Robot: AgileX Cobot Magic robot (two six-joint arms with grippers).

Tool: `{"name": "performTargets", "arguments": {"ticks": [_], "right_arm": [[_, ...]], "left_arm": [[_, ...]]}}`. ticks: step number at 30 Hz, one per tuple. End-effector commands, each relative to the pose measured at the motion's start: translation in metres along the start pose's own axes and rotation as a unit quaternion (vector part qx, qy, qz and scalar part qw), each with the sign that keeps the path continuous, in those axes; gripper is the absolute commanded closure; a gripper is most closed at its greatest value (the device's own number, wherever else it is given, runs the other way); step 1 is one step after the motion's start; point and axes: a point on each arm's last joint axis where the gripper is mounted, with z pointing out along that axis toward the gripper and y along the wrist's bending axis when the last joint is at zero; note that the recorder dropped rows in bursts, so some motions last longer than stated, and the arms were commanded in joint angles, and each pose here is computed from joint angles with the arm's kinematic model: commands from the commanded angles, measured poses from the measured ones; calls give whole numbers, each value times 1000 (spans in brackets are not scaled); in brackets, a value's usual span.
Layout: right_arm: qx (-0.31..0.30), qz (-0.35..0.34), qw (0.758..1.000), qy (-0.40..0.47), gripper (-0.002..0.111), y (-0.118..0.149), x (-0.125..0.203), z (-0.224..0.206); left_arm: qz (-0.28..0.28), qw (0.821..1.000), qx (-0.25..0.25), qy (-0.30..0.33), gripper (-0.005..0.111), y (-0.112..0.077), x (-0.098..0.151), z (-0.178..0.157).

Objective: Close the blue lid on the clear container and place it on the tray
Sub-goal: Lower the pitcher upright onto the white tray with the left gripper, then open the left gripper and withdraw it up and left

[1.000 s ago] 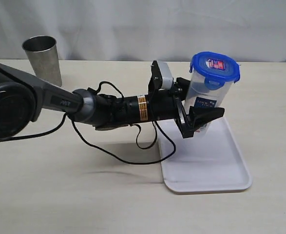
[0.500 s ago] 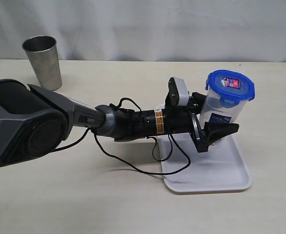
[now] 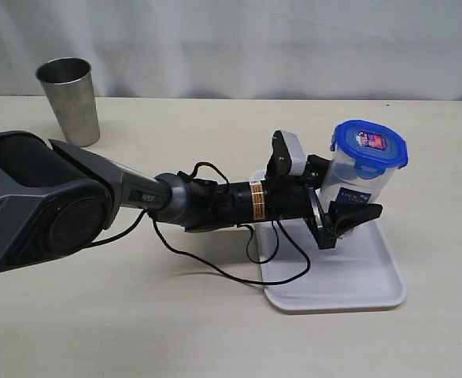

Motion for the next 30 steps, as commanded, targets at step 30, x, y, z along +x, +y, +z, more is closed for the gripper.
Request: {"name": "performTargets", "arguments": {"ticks": [30], "right_arm": [[4, 2, 1000, -7, 104, 0, -1, 0]], "left_arm": [[38, 996, 71, 48, 20, 29, -2, -45]]}}
